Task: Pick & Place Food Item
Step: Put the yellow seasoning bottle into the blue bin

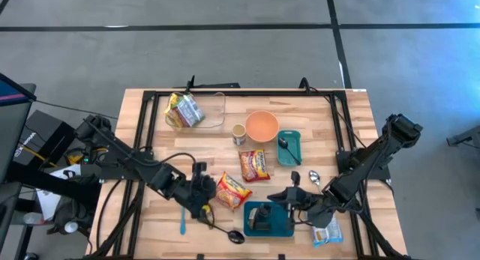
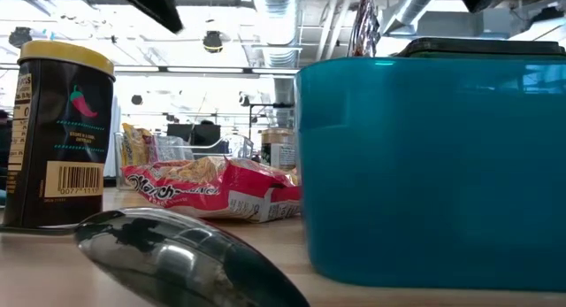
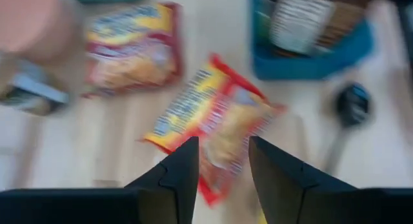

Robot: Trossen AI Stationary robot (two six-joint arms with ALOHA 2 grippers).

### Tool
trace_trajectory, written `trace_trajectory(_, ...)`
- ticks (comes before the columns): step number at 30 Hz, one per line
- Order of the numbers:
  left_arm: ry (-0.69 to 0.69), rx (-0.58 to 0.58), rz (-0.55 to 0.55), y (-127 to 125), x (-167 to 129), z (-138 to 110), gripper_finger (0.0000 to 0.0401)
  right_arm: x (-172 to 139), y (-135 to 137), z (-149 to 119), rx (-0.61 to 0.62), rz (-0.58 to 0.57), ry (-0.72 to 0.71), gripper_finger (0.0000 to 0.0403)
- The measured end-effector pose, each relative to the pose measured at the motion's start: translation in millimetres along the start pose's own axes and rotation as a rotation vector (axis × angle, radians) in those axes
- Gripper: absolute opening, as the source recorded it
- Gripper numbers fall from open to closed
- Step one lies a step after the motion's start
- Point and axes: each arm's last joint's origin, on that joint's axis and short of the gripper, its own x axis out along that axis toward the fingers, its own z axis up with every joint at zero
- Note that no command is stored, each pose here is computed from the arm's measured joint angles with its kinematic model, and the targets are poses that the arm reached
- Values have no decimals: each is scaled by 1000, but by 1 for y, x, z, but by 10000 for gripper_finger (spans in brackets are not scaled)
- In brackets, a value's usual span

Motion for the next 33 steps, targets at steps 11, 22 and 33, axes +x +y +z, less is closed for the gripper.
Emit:
trace_trajectory(11,-6,-63,-178,-21,-31,-10,101,2,1,0,10,76,42,1)
trace_trajectory(22,-44,-3,-142,-45,-28,-20,69,3,1,0,11,107,61,1)
trace_trajectory(33,-34,80,-129,-43,-27,-21,55,2,1,0,10,107,61,1)
